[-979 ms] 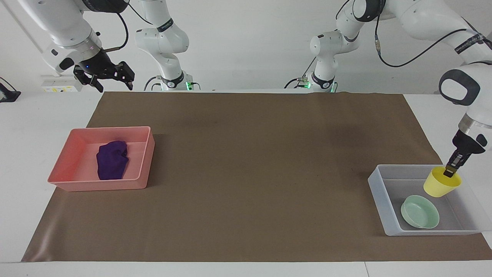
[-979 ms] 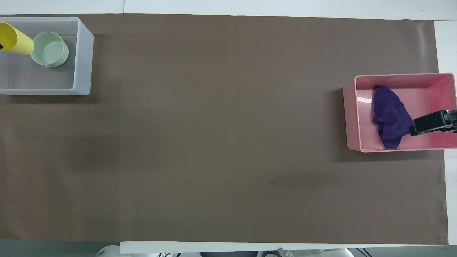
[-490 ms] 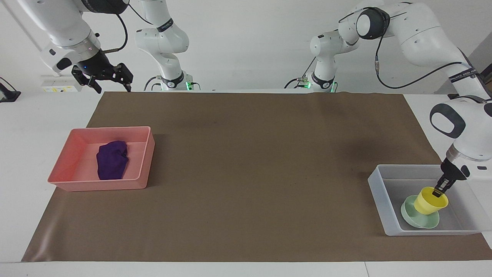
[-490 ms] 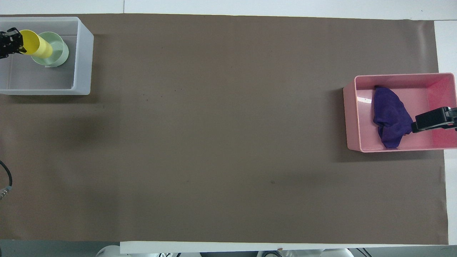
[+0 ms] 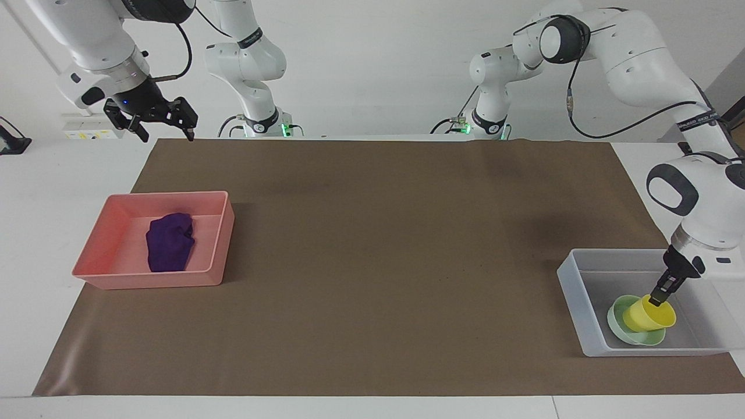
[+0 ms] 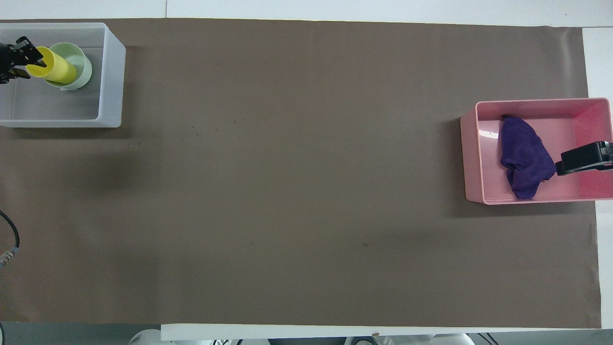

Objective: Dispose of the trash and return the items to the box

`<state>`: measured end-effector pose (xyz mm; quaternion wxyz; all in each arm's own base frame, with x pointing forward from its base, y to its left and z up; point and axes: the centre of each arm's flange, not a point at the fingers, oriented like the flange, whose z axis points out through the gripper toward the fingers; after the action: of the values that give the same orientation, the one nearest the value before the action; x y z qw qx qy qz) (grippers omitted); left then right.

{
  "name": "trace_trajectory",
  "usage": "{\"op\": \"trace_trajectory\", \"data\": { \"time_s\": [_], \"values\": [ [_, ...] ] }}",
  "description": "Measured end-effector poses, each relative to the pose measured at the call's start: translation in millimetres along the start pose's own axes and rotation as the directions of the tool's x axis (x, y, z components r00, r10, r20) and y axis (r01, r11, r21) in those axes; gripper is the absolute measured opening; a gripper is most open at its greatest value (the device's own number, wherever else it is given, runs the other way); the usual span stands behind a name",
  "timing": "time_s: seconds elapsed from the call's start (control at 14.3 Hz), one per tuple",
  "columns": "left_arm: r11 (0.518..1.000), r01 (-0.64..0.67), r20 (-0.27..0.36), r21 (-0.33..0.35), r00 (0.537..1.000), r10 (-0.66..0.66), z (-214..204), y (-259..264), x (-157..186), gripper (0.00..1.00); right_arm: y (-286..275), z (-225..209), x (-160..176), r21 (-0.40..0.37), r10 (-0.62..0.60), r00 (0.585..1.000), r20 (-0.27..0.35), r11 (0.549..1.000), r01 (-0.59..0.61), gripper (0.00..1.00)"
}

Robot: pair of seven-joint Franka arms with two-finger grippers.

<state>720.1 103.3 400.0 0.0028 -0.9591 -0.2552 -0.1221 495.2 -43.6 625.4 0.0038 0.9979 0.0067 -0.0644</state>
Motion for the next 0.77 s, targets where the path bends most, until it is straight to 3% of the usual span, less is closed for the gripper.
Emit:
{"op": "trace_trajectory", "data": {
  "time_s": [0.28,0.42,0.56,0.77],
  "values": [
    [1.000,-0.001,-0.039,-0.014,0.999,0.001,-64,1,5,1.00,0,0,0,0.000,0.000,1.000,0.000,1.000,0.000,1.00],
    [1.000,-0.005,-0.008,-0.003,1.000,0.005,-103,0,-3,1.00,0,0,0,0.000,0.000,1.000,0.000,1.000,0.000,1.00],
    [0.999,-0.035,0.064,0.021,0.997,0.033,-139,0,-22,1.00,0,0,0,0.000,0.000,1.000,-0.001,1.000,0.000,1.00],
    [0.990,-0.140,0.148,0.034,0.980,0.133,-176,10,-75,1.00,0,0,0,0.000,0.000,1.000,-0.002,1.000,0.000,1.00]
  ]
}}
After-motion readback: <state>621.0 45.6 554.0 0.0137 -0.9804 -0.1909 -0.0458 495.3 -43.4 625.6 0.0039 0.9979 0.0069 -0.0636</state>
